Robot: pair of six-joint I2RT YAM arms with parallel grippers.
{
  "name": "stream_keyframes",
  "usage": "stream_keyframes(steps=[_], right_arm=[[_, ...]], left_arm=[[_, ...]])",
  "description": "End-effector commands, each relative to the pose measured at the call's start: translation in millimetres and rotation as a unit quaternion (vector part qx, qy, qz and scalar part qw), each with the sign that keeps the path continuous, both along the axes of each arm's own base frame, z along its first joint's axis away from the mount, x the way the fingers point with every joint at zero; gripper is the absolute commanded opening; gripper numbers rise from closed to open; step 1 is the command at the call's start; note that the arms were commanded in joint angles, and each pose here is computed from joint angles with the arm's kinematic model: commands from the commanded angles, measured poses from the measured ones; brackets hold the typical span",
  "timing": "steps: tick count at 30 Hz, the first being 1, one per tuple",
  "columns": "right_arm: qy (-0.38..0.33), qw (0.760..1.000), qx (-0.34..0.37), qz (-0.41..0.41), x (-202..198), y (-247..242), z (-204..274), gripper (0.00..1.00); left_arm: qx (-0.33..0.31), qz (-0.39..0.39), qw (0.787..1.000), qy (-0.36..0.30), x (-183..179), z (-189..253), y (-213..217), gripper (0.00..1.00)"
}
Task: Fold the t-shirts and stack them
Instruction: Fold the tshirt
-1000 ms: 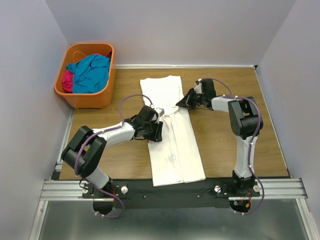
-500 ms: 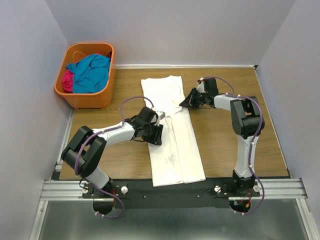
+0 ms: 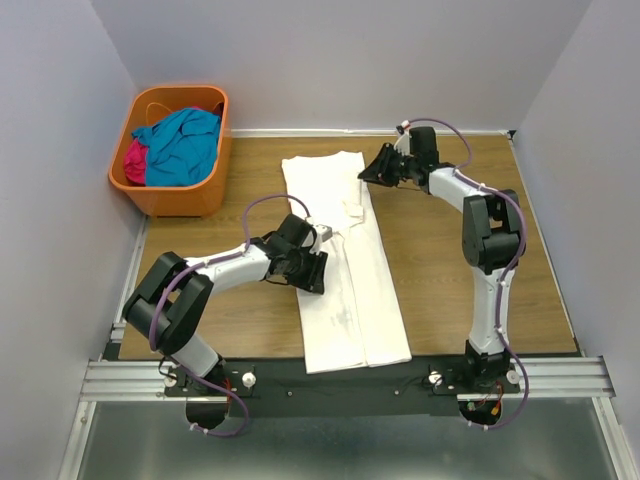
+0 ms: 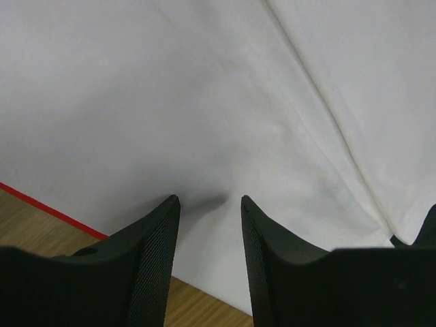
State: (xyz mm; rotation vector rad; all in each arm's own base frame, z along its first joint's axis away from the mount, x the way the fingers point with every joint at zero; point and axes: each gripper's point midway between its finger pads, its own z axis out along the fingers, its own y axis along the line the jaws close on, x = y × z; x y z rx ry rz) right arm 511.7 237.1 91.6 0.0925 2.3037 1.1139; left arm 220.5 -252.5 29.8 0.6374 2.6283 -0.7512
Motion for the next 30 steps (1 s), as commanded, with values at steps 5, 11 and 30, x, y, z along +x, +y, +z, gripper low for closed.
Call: stream_keyframes(steps=[5,11,30], right_arm=[[-0.033,0.999,-0.035,-0.023,53.0,-11.7,-24.9,0.36],[-0.036,0.998,-0.040,-0.027,70.6,-10.8,-42.4,0.37],[-0.035,0.999,0.004,0.036,72.7,11.0,-55.8,0.27]], left_arm=[[0.004,-0.026,0.999,0.043,-25.6,-11.5,-1.2,0.49],[0.005,-0.037,0.998,0.052,-30.6,-16.9,-4.4,0.49],[0.014,-0.053,0.995,0.078,-45.9,-27.1,-7.9,0.49]])
